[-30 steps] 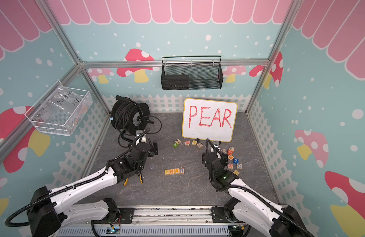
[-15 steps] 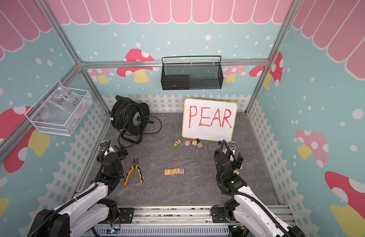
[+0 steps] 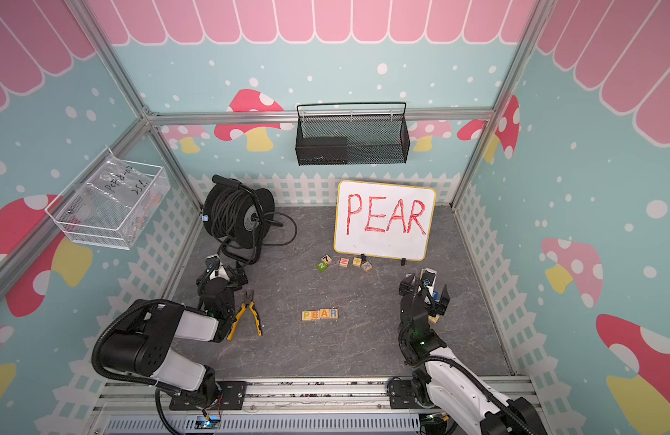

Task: Spell the uppercase word “pear” with letter blocks
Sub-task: Reset both arms

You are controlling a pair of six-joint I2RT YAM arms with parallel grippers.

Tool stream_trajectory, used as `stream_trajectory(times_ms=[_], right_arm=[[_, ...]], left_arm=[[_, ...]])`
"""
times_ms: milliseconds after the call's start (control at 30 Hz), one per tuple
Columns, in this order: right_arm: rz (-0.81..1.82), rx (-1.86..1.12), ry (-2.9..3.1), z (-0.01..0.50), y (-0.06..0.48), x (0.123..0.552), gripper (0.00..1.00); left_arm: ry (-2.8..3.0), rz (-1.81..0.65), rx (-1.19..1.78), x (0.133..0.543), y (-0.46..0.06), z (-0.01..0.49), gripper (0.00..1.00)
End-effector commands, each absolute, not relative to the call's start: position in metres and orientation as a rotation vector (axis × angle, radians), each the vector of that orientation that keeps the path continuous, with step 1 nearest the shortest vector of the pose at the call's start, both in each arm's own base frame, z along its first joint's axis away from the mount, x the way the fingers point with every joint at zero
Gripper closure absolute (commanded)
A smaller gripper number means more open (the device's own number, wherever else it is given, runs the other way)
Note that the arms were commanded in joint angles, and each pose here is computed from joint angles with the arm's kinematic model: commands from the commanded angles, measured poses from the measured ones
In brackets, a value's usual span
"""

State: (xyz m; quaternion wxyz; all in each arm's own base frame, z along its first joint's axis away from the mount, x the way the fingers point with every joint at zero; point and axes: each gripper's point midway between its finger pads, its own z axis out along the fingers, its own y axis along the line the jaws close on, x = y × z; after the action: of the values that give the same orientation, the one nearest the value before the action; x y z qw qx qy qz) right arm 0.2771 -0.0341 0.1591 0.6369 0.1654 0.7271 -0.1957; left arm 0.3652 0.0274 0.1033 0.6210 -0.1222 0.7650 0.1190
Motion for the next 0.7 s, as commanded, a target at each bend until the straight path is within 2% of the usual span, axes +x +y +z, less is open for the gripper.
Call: stream_trajectory(times_ms=[0,300,467,667], right_arm=[[-0.441,0.387,1.518,0.191,-0.04,0.281,0.01],[-0.507,0.296,1.538,0.165,-0.043,0.296,0.01],[-0.521,0.214,1.458,0.176,-0.036,0.304,0.01],[-0.554,0.095,1.488,0.165,-0.022,0.322,0.01]], left_arm=[[1.703,0.219,-0.228,0.383,0.019,0.129,0.01],[1.786,0.184,-0.275,0.397,0.034,0.119,0.01],[1.791,0.183,-0.281,0.397,0.035,0.118,0.0],[1.79,0.185,-0.279,0.397,0.035,0.118,0.0]])
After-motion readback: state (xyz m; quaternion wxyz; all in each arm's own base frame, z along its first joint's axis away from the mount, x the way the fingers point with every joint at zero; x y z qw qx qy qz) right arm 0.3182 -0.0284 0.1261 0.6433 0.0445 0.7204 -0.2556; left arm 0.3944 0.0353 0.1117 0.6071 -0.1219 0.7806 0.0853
